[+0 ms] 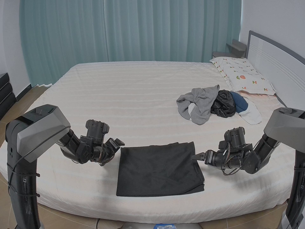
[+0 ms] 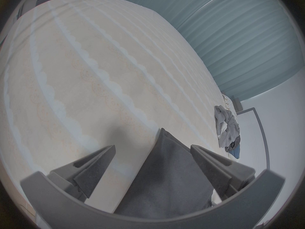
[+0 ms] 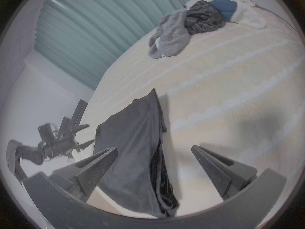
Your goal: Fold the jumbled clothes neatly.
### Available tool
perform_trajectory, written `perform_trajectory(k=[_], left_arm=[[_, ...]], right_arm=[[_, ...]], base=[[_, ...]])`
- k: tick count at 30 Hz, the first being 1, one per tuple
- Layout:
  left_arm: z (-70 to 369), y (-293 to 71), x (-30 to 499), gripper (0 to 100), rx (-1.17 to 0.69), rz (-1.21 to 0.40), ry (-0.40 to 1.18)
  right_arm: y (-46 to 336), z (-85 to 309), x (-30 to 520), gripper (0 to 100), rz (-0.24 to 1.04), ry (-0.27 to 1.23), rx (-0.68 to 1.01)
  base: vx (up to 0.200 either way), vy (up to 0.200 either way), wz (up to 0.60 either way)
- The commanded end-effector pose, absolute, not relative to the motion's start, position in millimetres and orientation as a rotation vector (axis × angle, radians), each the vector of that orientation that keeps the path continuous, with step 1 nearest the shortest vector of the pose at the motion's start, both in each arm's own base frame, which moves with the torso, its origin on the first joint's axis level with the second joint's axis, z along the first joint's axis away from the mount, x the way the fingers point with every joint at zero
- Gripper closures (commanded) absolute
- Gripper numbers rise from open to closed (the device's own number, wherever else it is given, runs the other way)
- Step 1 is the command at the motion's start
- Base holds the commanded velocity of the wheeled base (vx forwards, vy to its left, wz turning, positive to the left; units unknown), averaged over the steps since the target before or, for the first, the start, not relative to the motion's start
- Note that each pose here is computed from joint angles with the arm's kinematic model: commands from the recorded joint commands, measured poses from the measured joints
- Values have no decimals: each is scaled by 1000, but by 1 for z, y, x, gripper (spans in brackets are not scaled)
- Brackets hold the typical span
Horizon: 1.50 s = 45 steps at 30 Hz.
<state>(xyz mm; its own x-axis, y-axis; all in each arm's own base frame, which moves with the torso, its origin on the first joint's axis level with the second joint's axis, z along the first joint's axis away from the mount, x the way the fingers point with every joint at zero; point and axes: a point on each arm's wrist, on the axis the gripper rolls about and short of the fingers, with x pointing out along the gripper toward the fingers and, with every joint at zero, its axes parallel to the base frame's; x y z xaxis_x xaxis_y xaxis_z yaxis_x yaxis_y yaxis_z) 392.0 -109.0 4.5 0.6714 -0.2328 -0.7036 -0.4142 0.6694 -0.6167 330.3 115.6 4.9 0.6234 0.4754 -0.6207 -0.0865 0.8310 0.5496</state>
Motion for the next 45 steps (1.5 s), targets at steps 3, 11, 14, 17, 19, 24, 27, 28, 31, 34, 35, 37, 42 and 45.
perform_trajectory(k=[3, 11, 14, 17, 19, 24, 27, 28, 31, 34, 35, 37, 42, 45], left_arm=[[9, -103, 391, 0, -868, 123, 848], [8, -103, 391, 0, -867, 124, 850], [8, -103, 391, 0, -867, 124, 850], [8, -103, 391, 0, -867, 124, 850], [8, -103, 391, 0, -867, 124, 850], [9, -103, 391, 0, -868, 123, 848], [9, -103, 391, 0, -868, 123, 848], [9, -103, 391, 0, -868, 123, 848], [9, -103, 391, 0, -868, 123, 848], [9, -103, 391, 0, -868, 123, 848], [9, -103, 391, 0, -868, 123, 848], [9, -103, 391, 0, -868, 123, 848], [9, -103, 391, 0, -868, 124, 849], [9, -103, 391, 0, -868, 124, 849]], right_arm=[[119, -3, 307, 0, 396, 860, 444], [134, -10, 301, 0, 437, 879, 409], [133, -11, 298, 100, 435, 883, 393], [126, -15, 290, 100, 436, 905, 348], [122, -16, 285, 100, 439, 912, 318], [115, -13, 280, 100, 435, 895, 313], [114, -13, 278, 100, 435, 891, 315], [114, -12, 277, 100, 437, 888, 315], [114, -12, 274, 100, 439, 895, 312], [114, -12, 272, 100, 441, 898, 309], [114, -12, 272, 100, 441, 898, 309], [113, -13, 272, 100, 439, 900, 305], [112, -11, 273, 0, 439, 893, 306], [110, -1, 283, 0, 432, 842, 332]], base=[[0, 0, 0], [0, 0, 0], [0, 0, 0], [0, 0, 0], [0, 0, 0], [0, 0, 0], [0, 0, 0], [0, 0, 0], [0, 0, 0], [0, 0, 0], [0, 0, 0], [0, 0, 0], [0, 0, 0], [0, 0, 0]])
